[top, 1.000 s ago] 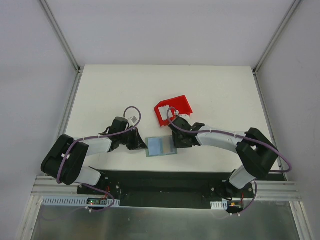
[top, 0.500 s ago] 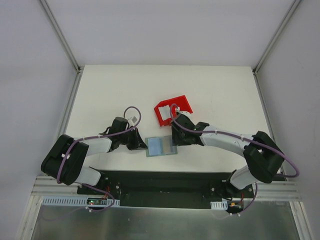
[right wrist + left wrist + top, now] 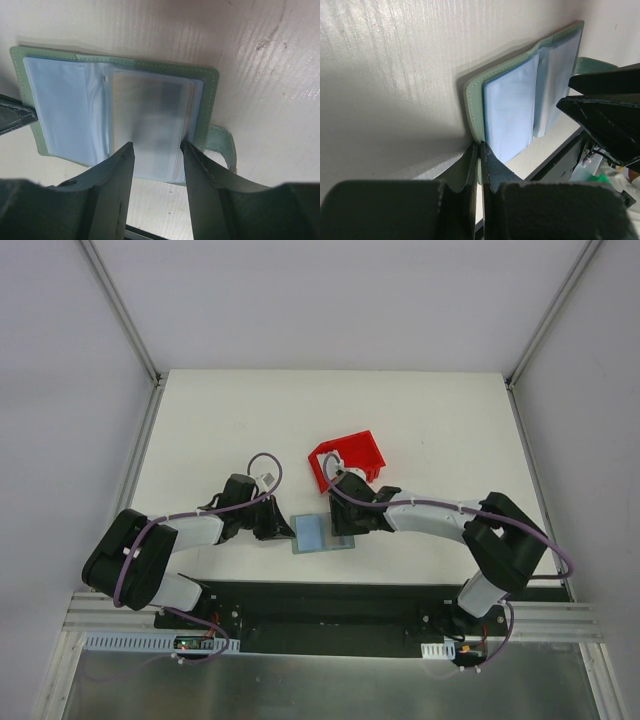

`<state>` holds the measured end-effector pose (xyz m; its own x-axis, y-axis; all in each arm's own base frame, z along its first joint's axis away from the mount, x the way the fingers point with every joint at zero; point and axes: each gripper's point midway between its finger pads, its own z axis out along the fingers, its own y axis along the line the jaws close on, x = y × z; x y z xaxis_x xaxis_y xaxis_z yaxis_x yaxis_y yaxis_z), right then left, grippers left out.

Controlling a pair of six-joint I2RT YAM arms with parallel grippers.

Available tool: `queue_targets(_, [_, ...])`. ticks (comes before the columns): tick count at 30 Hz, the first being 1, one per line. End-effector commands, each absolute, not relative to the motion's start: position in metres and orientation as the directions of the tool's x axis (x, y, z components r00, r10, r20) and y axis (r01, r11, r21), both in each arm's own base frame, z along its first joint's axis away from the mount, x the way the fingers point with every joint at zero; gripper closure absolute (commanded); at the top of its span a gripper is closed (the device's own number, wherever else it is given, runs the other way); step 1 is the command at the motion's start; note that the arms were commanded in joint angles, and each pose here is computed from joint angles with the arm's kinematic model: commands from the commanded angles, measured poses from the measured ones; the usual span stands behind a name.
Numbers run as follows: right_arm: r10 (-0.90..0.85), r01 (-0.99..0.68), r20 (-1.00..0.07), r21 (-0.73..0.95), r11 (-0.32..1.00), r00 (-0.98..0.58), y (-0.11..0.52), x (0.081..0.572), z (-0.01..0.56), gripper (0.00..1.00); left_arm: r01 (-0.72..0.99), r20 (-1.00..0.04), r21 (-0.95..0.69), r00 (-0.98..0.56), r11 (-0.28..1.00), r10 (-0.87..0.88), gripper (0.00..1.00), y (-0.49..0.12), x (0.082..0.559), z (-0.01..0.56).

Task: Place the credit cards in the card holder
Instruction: Insert the credit card into the card holder.

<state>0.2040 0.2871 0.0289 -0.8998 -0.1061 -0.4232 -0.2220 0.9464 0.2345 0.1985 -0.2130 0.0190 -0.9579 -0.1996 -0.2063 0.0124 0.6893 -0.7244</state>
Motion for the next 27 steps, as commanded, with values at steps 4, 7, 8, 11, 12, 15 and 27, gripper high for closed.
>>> queue_targets(4, [-0.11,-0.246,-0.433,0.272,0.93,-0.895,0.308,0.205,0.033,0.6,0.057,-0.232,-0.725,-0.958,0.686,-0.165,1.0,-0.216,0.2,0.023])
queue_targets(7, [-0.143,-0.261,-0.424,0.236,0.936,-0.895,0.308,0.205,0.031,0.63,0.059,-0.233,-0.726,-0.958,0.685,-0.165,1.0,-0.217,0.2,0.024])
queue_targets(8, [-0.152,-0.271,-0.425,0.235,0.933,-0.892,0.311,0.205,0.031,0.64,0.061,-0.234,-0.726,-0.959,0.685,-0.162,1.0,-0.217,0.2,0.024])
queue_targets(11, [-0.171,-0.286,-0.428,0.221,0.932,-0.888,0.315,0.204,0.031,0.72,0.06,-0.229,-0.728,-0.96,0.683,-0.16,1.0,-0.217,0.2,0.022])
queue_targets(12, [-0.183,-0.288,-0.431,0.192,0.938,-0.884,0.315,0.205,0.031,0.73,0.058,-0.226,-0.727,-0.961,0.684,-0.159,1.0,-0.217,0.2,0.022])
queue_targets(15, [-0.228,-0.298,-0.419,0.11,0.948,-0.879,0.31,0.206,0.029,0.81,0.057,-0.223,-0.728,-0.962,0.683,-0.158,1.0,-0.217,0.199,0.021])
queue_targets(27, [-0.272,-0.376,-0.515,0.107,0.92,-0.813,0.329,0.209,0.064,1.0,0.056,-0.226,-0.727,-0.961,0.684,-0.162,1.0,-0.217,0.199,0.02])
